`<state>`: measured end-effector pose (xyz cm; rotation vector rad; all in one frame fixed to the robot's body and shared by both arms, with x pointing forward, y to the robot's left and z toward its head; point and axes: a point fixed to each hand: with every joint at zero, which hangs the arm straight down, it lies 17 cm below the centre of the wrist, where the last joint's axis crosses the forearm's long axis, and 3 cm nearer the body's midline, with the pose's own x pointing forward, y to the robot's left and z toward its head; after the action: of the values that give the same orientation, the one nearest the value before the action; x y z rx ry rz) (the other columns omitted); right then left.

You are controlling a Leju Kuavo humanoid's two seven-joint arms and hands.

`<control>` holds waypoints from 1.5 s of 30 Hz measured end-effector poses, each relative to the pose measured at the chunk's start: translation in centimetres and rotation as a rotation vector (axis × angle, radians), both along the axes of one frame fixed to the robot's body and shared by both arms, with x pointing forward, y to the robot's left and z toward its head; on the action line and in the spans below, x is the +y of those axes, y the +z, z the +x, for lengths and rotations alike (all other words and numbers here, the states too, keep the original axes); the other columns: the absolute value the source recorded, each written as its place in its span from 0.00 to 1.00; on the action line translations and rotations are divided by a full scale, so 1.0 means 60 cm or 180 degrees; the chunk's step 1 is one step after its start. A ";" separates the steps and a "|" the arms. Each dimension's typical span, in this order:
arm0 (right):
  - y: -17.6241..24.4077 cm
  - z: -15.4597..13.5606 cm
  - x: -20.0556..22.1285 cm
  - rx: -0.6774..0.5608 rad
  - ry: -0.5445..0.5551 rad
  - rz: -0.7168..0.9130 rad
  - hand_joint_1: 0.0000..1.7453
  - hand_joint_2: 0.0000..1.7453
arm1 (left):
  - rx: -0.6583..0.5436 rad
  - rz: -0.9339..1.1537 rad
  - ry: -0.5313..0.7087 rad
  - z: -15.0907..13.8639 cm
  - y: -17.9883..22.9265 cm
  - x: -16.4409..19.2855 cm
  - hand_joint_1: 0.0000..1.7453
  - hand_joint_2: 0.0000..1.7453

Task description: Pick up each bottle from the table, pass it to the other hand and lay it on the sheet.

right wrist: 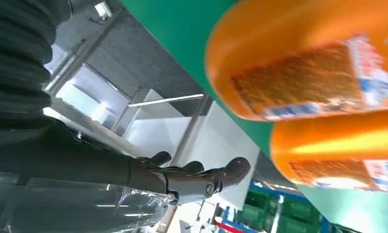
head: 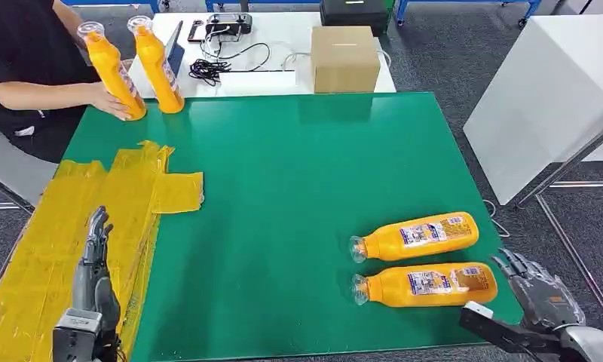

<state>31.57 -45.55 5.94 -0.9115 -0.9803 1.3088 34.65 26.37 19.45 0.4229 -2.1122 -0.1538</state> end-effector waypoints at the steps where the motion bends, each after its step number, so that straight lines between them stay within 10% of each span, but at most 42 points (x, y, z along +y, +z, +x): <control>1: 0.000 0.007 0.005 -0.0014 0.0016 0.0008 0.00 1.00 | -0.0002 -0.0003 -0.0015 0.001 0.001 -0.002 0.00 0.00; 14: -0.032 0.049 0.071 0.0040 0.0255 0.0090 0.00 1.00 | -0.0035 -0.0049 -0.0082 0.006 0.009 -0.011 0.00 0.00; 15: -0.036 0.049 0.075 0.0061 0.0278 0.0098 0.33 1.00 | -0.0038 -0.0057 -0.0083 0.006 0.009 -0.011 0.00 0.00; 16: -0.044 0.048 0.081 0.0117 0.0302 0.0125 1.00 1.00 | -0.0046 -0.0078 -0.0083 0.007 0.011 -0.009 0.00 0.00; 27: -0.095 0.005 0.079 0.0825 0.0624 0.0070 1.00 1.00 | -0.0138 -0.0165 -0.0113 0.019 0.030 -0.006 0.00 0.00; 45: -0.091 -0.002 0.049 0.0755 0.0525 -0.0189 1.00 1.00 | -0.0103 -0.0216 -0.0117 0.019 0.025 -0.003 0.00 0.00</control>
<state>31.45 -42.64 0.46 -0.7114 -0.8482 1.5536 35.81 26.20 20.97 0.3486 -2.1511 -0.0968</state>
